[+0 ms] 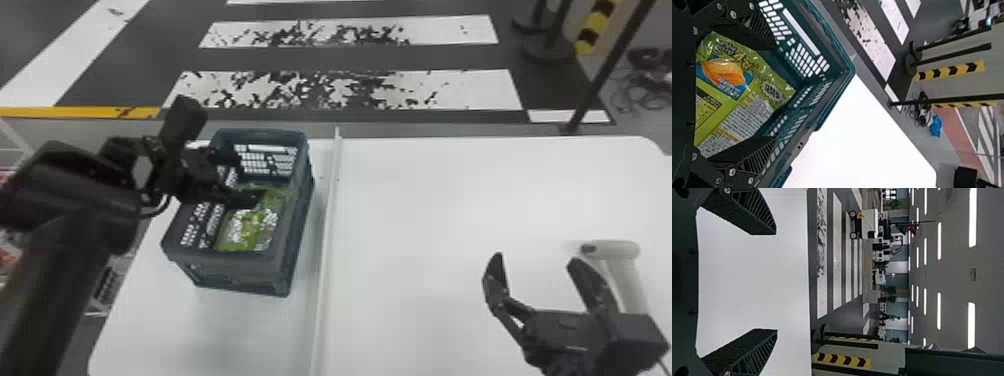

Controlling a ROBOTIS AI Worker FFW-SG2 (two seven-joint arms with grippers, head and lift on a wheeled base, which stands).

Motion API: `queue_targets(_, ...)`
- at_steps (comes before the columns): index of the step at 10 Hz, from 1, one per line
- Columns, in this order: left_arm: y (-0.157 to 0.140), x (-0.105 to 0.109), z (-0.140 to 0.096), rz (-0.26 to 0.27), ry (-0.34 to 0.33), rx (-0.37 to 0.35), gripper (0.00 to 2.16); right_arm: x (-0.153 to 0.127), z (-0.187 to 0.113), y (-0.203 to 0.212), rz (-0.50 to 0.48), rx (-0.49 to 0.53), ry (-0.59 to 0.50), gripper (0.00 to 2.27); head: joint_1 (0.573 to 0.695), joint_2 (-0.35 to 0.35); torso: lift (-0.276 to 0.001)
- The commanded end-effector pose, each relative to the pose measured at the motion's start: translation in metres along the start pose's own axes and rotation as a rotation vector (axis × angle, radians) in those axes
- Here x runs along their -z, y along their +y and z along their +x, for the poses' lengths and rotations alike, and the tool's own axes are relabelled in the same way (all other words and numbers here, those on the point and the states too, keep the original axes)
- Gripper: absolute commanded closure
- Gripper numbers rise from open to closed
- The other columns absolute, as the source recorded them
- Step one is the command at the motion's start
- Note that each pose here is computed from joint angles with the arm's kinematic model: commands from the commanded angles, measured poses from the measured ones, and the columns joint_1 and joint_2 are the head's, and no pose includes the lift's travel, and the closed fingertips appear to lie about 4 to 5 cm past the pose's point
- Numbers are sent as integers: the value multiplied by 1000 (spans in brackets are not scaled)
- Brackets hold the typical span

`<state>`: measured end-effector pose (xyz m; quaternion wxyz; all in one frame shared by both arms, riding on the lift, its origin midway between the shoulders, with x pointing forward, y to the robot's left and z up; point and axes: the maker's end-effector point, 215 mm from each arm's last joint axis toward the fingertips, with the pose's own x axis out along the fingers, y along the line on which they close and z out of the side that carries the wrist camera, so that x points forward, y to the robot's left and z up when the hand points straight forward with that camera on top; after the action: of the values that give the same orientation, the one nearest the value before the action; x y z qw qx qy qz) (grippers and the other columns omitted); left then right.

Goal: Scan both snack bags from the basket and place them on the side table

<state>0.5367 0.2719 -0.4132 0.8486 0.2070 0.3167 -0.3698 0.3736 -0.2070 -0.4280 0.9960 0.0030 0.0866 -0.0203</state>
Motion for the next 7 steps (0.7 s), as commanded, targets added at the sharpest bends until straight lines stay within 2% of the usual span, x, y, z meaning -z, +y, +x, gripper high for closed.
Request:
queue_targets(1, 3, 9, 5, 7, 48, 20, 201, -2, 3, -1, 3, -1, -5, 36, 695, 82, -74)
queue_targets(4, -8, 43, 16, 37, 167, 63, 201, 3, 9, -2, 9, -6, 0, 36, 695, 83, -74)
queue_targets(5, -14, 46, 24, 56, 173, 84, 201, 4, 10, -3, 7, -7, 0, 36, 695, 86, -74)
queue_targets(7, -21, 68, 42, 66, 236, 88, 201, 3, 10, -3, 16, -8, -6, 36, 695, 86, -74)
